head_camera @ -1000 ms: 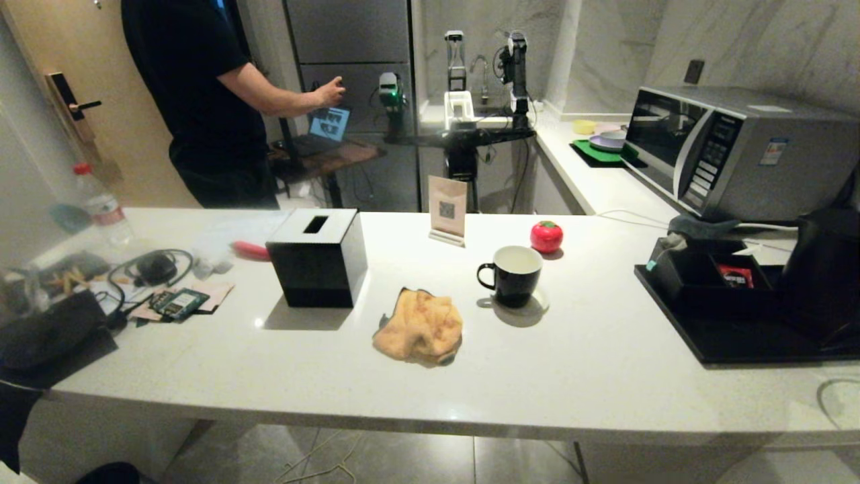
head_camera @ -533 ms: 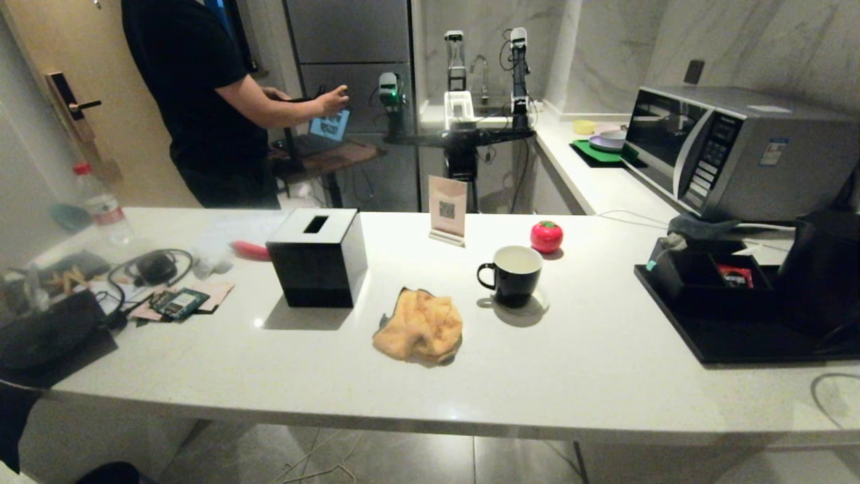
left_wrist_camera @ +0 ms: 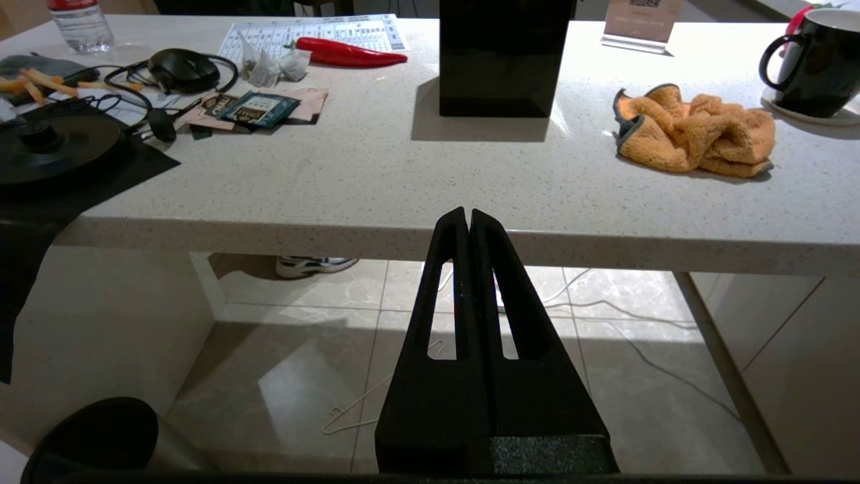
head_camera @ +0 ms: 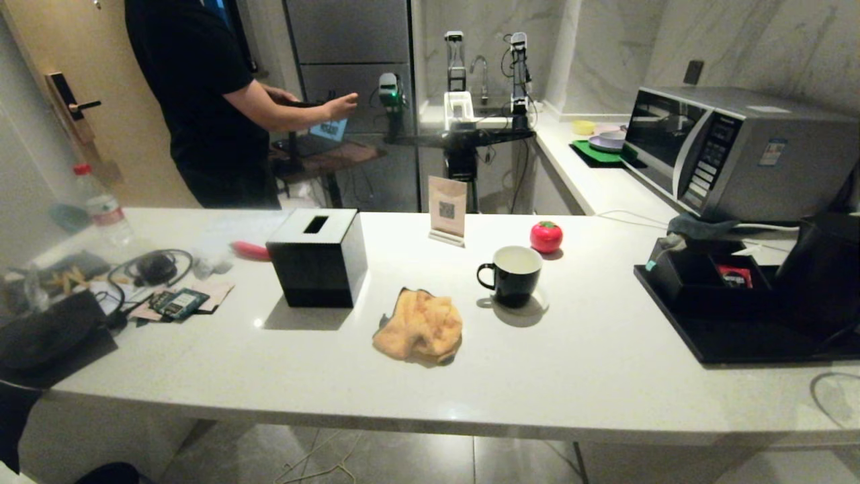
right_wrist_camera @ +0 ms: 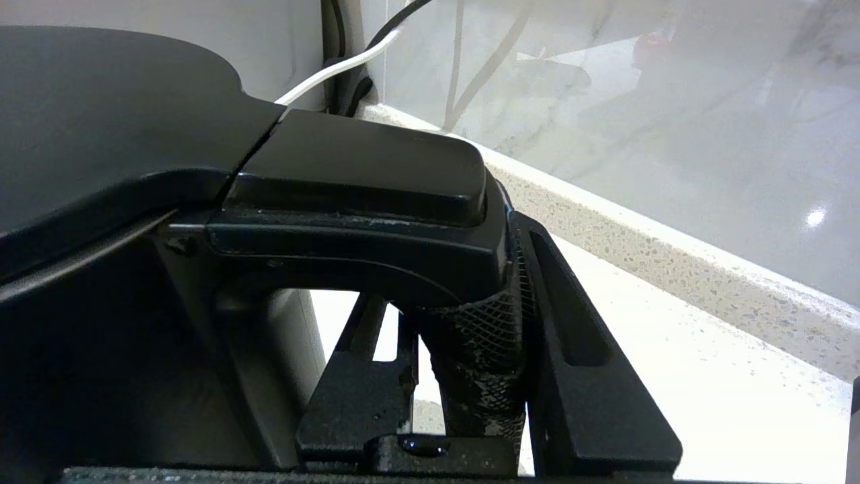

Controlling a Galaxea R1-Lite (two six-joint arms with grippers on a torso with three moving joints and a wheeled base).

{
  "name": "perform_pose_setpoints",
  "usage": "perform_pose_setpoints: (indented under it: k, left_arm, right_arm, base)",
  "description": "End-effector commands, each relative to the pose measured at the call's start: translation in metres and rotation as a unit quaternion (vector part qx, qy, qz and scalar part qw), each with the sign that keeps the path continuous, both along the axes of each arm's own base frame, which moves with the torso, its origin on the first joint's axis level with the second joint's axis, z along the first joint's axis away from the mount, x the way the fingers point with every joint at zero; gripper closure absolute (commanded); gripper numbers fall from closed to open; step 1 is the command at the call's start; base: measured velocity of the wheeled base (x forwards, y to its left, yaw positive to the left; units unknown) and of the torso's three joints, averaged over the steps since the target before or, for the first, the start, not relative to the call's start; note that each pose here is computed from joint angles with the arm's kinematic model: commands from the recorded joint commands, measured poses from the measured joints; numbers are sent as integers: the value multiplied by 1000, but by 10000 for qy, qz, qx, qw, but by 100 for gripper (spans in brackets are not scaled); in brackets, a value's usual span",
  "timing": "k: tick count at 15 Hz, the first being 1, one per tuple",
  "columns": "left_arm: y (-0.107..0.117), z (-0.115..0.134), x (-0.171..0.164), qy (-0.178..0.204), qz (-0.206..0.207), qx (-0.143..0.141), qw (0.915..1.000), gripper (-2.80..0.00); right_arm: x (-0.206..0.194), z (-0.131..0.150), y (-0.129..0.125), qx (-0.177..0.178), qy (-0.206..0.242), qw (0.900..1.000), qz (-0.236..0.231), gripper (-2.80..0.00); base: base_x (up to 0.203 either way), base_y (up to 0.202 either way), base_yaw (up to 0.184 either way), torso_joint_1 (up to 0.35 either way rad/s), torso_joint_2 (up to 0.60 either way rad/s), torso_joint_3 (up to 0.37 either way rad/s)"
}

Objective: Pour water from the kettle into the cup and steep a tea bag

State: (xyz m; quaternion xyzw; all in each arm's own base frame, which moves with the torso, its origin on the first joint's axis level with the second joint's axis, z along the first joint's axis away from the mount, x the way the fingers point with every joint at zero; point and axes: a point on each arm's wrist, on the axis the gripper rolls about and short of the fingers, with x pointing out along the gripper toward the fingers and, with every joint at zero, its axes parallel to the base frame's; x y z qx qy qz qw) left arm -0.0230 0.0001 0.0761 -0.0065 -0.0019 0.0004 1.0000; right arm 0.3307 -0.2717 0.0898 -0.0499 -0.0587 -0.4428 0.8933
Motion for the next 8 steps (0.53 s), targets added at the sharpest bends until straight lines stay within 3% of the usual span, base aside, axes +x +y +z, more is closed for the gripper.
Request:
perform_pose_setpoints:
  k: [1, 2, 8]
  left_arm:
    - [0, 0, 0, 4, 3, -4, 10000, 0]
    - [0, 0, 0, 4, 3, -4, 10000, 0]
    - [0, 0, 0, 4, 3, -4, 10000, 0]
  right_arm:
    - [0, -2, 0, -4, 10, 10000, -6, 0]
    - [0, -2, 0, -5, 11, 10000, 1, -280]
    - [0, 0, 1, -23, -13, 10000, 9, -280]
  base:
    - [0, 0, 0, 0, 0, 0]
    - [0, 0, 0, 0, 0, 0]
    - [0, 0, 0, 0, 0, 0]
